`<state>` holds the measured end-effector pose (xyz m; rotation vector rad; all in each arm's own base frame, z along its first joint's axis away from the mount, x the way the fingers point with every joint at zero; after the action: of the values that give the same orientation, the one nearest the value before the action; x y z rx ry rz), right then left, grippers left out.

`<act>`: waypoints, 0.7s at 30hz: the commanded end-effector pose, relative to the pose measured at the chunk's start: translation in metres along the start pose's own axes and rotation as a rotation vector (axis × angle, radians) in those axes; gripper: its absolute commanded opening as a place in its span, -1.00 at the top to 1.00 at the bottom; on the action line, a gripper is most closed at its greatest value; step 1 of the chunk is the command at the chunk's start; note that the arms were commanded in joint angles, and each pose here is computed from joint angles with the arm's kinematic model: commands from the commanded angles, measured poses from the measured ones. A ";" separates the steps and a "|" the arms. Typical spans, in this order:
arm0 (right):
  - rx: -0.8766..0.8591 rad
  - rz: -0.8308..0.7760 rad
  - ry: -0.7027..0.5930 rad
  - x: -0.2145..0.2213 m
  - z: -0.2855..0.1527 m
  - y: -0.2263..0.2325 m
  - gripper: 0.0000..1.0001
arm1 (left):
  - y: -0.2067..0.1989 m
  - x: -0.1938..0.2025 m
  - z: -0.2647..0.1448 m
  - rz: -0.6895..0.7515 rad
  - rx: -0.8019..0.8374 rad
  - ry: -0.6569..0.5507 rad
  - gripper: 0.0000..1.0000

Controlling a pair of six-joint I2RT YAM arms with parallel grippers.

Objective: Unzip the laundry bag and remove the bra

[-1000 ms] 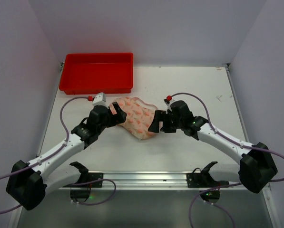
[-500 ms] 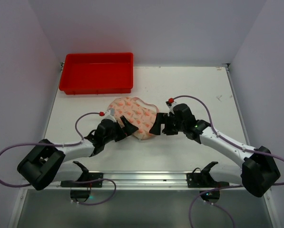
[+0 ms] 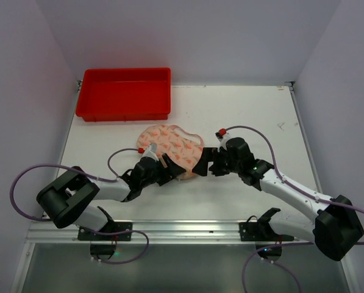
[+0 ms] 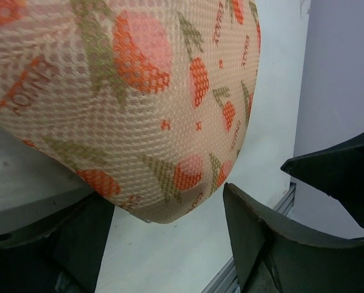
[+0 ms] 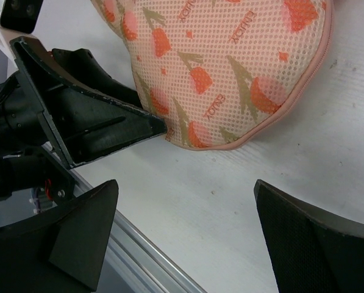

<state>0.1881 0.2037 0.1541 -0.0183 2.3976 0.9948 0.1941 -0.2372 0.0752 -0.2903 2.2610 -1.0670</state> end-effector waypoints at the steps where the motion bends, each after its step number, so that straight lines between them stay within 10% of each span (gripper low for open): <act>1: -0.068 -0.042 -0.058 -0.009 -0.001 0.009 -0.89 | -0.023 -0.011 0.007 -0.012 0.074 -0.065 -0.47; 13: -0.053 -0.059 -0.081 -0.001 0.002 0.002 -0.87 | -0.045 -0.025 0.015 -0.005 0.114 -0.098 0.84; 21: 0.002 -0.107 -0.150 0.006 0.007 0.018 -0.48 | -0.089 -0.044 0.010 -0.111 0.087 -0.095 1.00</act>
<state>0.1719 0.2162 0.1402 -0.1005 2.3633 0.9518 0.2209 -0.2715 0.1190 -0.3603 2.1934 -1.1281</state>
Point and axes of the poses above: each gripper's point midway between its finger pads, its own z axis out along the fingers, its own y axis along the line the jaws close on, x = y × z, the point moved 6 cm from there along -z, back along the fingers, and after that the axes turned 7 degrees about z, right-handed, at the moved point
